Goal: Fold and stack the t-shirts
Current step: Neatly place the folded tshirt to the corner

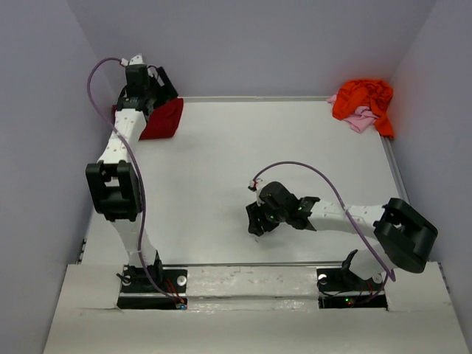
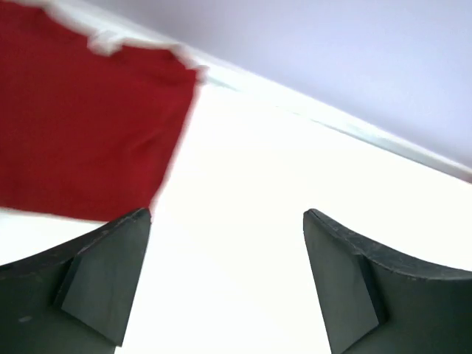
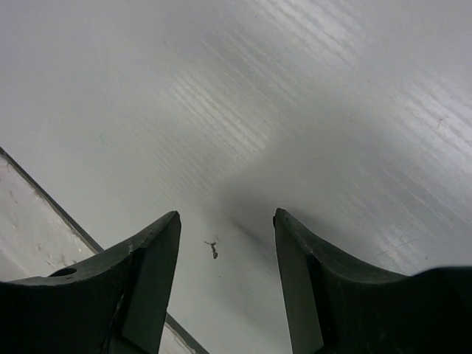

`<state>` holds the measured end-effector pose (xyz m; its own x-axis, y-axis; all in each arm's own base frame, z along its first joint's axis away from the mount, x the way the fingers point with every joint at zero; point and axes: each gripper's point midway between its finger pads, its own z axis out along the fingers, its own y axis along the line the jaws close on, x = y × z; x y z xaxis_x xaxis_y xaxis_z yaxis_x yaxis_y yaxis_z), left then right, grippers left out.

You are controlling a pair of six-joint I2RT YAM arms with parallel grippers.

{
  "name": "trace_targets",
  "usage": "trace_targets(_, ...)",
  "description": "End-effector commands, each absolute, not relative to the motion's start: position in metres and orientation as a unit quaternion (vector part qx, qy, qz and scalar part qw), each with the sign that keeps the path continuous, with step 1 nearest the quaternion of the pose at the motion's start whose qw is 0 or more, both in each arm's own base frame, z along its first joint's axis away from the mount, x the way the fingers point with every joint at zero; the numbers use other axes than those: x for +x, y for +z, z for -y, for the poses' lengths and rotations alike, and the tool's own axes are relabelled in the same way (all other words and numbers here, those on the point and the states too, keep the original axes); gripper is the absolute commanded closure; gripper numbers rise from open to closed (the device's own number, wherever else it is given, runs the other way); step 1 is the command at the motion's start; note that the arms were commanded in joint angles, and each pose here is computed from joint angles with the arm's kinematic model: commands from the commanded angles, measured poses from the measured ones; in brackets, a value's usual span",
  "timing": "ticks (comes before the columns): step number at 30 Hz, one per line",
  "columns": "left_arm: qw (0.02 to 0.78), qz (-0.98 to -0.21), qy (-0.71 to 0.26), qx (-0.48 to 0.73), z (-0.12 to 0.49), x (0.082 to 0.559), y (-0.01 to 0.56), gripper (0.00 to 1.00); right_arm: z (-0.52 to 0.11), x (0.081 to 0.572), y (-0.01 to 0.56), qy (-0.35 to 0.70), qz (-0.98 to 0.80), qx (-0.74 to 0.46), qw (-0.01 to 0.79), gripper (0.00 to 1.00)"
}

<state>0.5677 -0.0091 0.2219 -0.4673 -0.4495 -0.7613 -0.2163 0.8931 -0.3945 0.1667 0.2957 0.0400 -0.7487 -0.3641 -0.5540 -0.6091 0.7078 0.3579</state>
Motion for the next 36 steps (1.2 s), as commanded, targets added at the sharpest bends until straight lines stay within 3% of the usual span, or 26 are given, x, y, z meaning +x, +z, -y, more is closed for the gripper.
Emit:
trace_targets(1, 0.533, -0.809, -0.206, -0.14, 0.087, 0.522, 0.28, 0.06, -0.312, 0.189, 0.078, 0.277, -0.883, -0.246, 0.289, 0.4)
trace_targets(5, 0.54, -0.803, -0.236, -0.093, 0.141, 0.48, 0.277, 0.06, -0.315, 0.213, 0.105, 0.262, -0.874, -0.223, 0.343, 0.39)
trace_targets(10, 0.521, -0.837, -0.169, 0.016, 0.212, 0.417, 0.241, 0.06, -0.308, 0.242, 0.125, 0.212, -0.873, -0.192, 0.395, 0.38)
trace_targets(17, 0.486, -0.857, -0.126, 0.116, 0.259, 0.357, 0.21, 0.06, -0.281, 0.285, 0.132, 0.12, -0.882, -0.145, 0.432, 0.33)
trace_targets(36, 0.505, -0.852, -0.078, 0.116, 0.258, 0.346, 0.211, 0.02, -0.246, 0.355, 0.119, 0.077, -0.883, -0.026, 0.462, 0.32)
